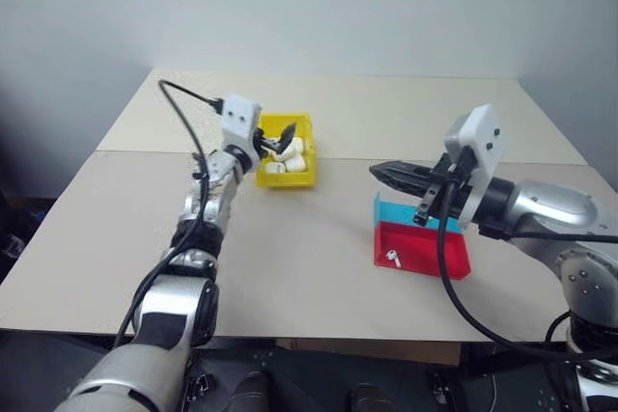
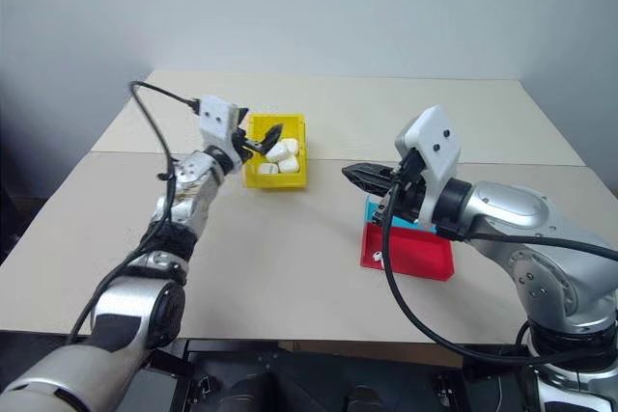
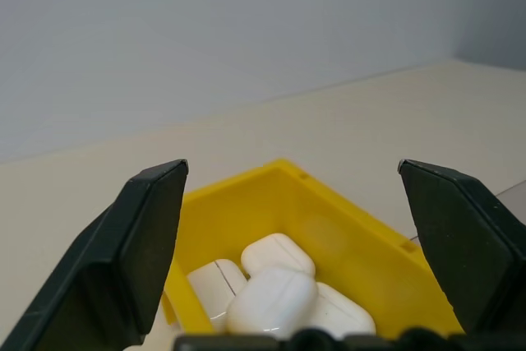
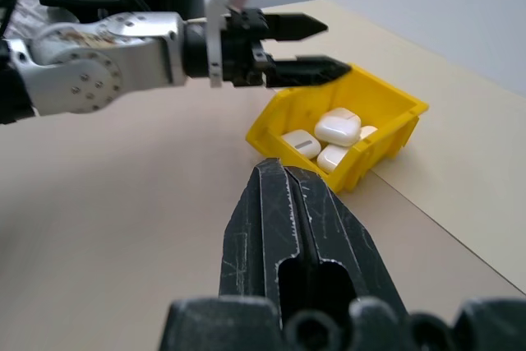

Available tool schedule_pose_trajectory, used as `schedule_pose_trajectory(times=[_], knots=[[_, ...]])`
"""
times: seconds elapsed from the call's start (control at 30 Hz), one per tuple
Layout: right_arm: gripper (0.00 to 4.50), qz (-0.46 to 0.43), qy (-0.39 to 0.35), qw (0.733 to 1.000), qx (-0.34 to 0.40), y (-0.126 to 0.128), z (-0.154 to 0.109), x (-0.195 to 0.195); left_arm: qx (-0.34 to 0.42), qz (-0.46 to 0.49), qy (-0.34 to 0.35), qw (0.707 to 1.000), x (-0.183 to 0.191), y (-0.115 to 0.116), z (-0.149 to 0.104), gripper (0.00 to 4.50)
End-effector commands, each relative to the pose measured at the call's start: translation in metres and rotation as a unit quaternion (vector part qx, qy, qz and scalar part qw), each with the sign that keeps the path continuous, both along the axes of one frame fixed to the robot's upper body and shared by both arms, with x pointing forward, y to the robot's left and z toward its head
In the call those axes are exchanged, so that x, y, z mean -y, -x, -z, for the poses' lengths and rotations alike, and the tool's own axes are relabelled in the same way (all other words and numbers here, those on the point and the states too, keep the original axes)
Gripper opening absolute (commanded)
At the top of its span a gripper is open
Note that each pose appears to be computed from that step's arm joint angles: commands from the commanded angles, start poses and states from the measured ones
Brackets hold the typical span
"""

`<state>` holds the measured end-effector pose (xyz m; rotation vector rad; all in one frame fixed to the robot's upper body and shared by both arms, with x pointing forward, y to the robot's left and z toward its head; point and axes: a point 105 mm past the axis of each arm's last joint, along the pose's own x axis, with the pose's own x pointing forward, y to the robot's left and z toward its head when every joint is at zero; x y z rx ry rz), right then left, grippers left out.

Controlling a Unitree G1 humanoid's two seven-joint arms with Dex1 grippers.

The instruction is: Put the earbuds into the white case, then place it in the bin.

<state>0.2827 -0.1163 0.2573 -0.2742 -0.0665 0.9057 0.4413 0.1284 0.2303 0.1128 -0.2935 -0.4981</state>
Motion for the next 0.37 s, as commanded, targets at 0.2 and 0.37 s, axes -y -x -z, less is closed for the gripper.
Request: schedule_pose_trajectory(times=[0.2,0.37], knots=[[0.00,-0.035,0.056,0.998,-0.002,0.014,0.039,0.014,-0.054,0.113,-0.084,0.989,-0.035,0.123,-0.001,4.47],[0.00,-0.031,0.066,0.997,-0.004,0.014,0.049,0.025,-0.099,0.136,-0.106,0.980,-0.043,0.181,0.006,4.47]])
